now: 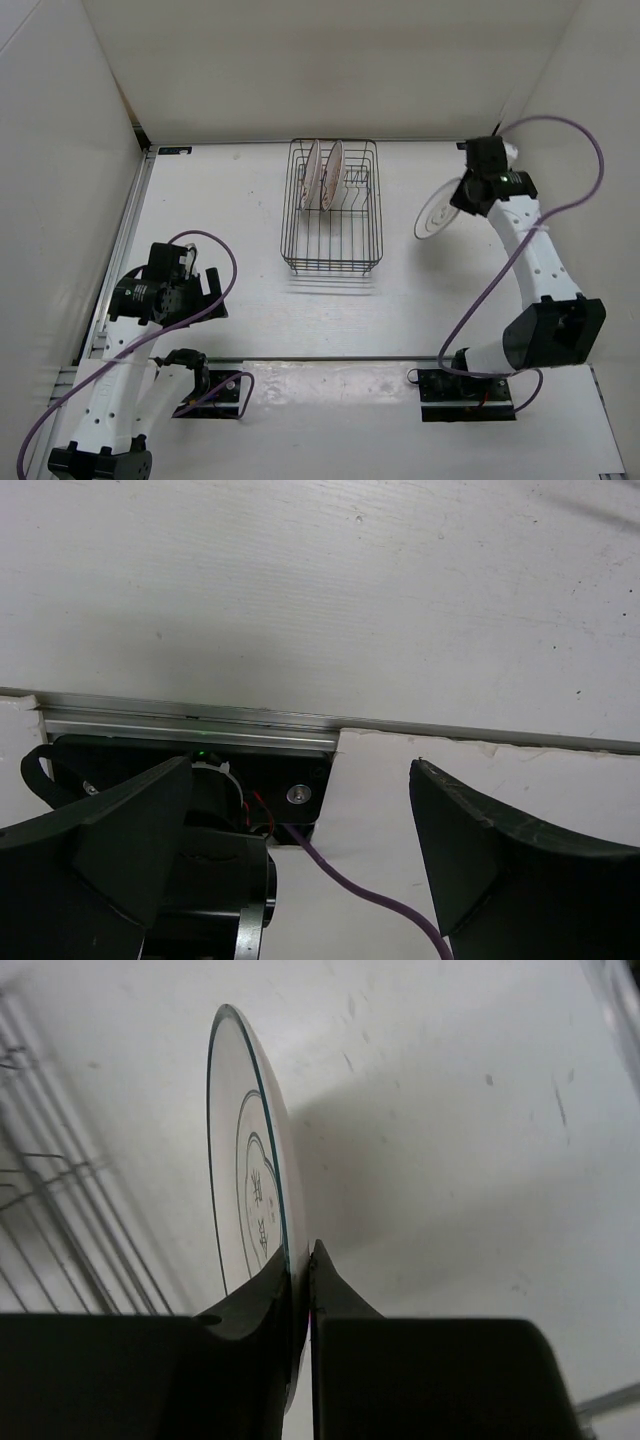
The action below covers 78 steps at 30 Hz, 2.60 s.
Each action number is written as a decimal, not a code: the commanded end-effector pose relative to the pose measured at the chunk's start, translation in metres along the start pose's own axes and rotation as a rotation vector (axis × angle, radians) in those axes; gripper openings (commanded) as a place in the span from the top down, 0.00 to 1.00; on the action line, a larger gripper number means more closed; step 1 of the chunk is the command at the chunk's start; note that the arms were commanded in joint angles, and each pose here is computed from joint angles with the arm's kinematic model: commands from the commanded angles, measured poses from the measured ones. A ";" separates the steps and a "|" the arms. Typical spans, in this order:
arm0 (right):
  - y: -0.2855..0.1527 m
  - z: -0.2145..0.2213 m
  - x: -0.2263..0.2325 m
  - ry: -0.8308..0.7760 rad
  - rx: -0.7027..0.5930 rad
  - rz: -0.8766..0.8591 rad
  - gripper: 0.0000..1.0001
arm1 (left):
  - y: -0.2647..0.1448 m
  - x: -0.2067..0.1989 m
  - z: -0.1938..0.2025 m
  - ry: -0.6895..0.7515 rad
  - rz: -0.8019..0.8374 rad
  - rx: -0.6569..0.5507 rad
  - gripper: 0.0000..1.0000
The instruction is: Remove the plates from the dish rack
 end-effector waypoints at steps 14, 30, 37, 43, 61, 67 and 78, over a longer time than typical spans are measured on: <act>0.125 -0.012 -0.046 0.542 0.194 -0.210 1.00 | -0.003 0.014 0.023 0.050 -0.044 0.077 0.00; 0.147 0.121 -0.052 0.522 0.706 -0.079 0.31 | 0.001 0.020 0.025 0.049 -0.077 0.080 0.00; 0.136 0.108 -0.051 0.484 0.641 -0.124 0.28 | 0.009 0.017 0.030 0.034 -0.064 0.125 0.00; 0.120 0.030 -0.067 0.417 0.385 -0.119 0.28 | 0.010 0.015 0.030 0.033 -0.058 0.129 0.00; 0.002 -0.029 -0.123 0.144 0.057 0.225 0.28 | -0.021 -0.005 -0.012 0.111 -0.008 -0.019 0.00; -0.002 0.064 -0.119 0.198 0.160 0.227 0.31 | -0.047 -0.032 -0.047 0.155 0.030 -0.098 0.00; -0.003 0.012 -0.098 0.247 0.105 0.103 0.35 | -0.040 -0.039 -0.032 0.152 0.070 -0.044 0.01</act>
Point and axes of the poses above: each gripper's point midway between its finger pads, its own y axis out along the fingers, its own x axis along the line the jaws close on, z = x × y, the point moved 1 cm from there along -y, back along the fingers, and after that the axes turned 14 degrees about -y, right-handed, at the moved point
